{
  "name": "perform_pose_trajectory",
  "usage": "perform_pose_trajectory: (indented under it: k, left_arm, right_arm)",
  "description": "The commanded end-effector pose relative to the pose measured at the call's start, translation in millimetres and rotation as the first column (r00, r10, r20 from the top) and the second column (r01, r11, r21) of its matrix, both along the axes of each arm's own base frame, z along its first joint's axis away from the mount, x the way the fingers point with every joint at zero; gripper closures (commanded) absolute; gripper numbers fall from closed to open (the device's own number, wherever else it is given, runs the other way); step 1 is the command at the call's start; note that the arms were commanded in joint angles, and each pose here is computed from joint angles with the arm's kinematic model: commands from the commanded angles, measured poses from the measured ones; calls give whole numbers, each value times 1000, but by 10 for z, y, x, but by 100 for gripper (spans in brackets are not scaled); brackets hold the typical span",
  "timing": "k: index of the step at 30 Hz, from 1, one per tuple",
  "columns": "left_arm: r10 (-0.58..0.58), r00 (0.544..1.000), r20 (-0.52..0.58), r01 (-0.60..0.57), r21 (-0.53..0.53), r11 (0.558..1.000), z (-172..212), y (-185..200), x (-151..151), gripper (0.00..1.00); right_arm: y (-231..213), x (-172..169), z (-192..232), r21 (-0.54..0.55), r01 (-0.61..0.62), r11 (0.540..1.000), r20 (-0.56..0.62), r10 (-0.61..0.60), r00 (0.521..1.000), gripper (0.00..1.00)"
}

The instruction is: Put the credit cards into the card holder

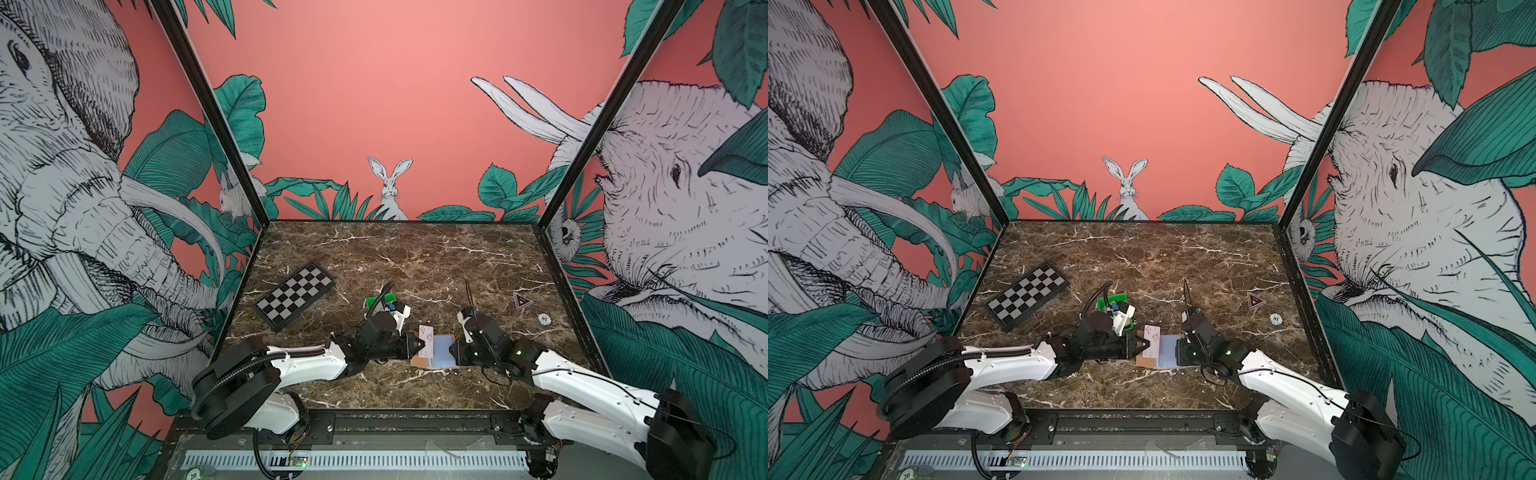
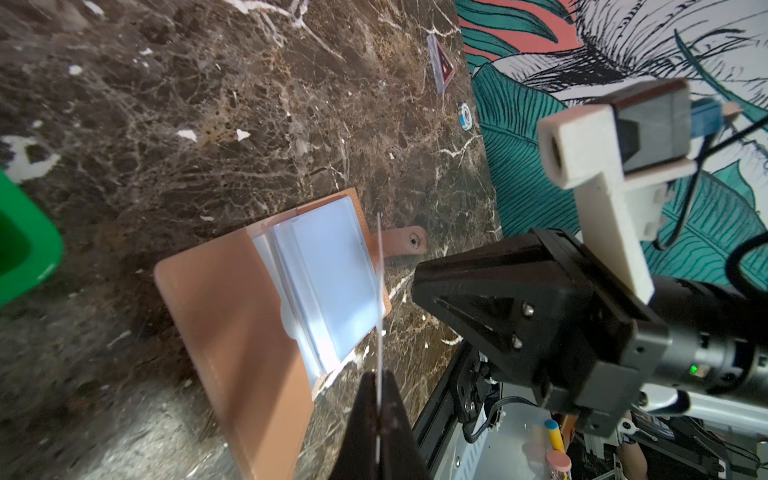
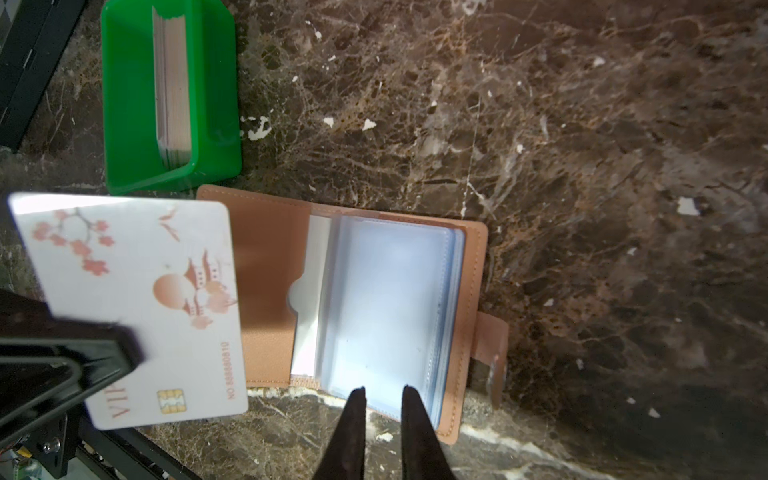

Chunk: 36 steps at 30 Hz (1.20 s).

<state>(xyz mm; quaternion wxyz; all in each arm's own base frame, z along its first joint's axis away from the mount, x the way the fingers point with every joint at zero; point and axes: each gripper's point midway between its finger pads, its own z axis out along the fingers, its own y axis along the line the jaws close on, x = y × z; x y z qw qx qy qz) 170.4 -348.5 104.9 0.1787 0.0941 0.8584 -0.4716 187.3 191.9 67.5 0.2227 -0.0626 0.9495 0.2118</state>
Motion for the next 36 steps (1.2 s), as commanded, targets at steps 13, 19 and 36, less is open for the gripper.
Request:
perform_pose_trajectory:
  k: [13,19,36]
  left_arm:
    - [15,1000,-16,-15,38,999,-80,-181,21,100]
    - [48,999,-15,-46,93,995,-171,-92,40,100]
    - [107,990,-94,-100,78,992,-272,-46,21,100]
  right_arm:
    - [-46,-15,-295,-77,2,997,-65,-7,998,82]
    - [-125,-36,-370,-123,14,992,-82,-25,996,83]
    - [-187,-62,-466,-172,16,985,-109,-35,993,85]
